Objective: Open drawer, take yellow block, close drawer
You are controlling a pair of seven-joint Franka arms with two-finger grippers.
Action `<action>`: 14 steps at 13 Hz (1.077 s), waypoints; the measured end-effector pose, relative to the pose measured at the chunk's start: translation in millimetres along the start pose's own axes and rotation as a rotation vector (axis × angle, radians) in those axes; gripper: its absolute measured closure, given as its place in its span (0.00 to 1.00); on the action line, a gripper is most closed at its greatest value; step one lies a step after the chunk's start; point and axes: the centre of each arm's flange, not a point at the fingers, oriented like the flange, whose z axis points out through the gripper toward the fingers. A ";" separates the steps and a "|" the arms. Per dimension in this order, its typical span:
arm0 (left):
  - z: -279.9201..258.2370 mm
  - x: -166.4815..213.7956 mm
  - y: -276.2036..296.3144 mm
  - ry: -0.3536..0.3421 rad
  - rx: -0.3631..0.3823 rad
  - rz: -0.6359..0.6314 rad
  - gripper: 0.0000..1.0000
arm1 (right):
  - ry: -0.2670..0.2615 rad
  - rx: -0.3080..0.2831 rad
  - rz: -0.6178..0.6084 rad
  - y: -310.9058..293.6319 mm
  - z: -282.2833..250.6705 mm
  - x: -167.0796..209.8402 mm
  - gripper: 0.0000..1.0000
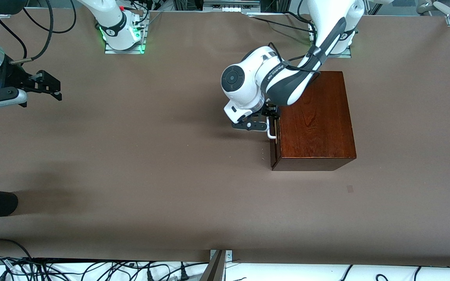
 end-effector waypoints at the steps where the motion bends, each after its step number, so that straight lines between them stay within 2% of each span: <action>1: 1.0 -0.1 3.1 0.007 -0.005 -0.011 0.00 | 0.000 0.000 0.000 0.0 0.0 0.0 0.00; 5: 21.5 -2.0 15.5 0.000 0.000 -0.034 0.00 | 0.000 0.000 0.000 0.0 0.0 0.0 0.00; 8: 22.3 -3.3 19.9 0.021 0.014 -0.047 0.00 | 0.000 0.000 0.000 0.0 0.0 0.0 0.00; 14: 1.9 -16.0 64.3 0.143 -0.113 -0.073 0.00 | 0.000 0.000 0.000 0.0 0.0 0.0 0.00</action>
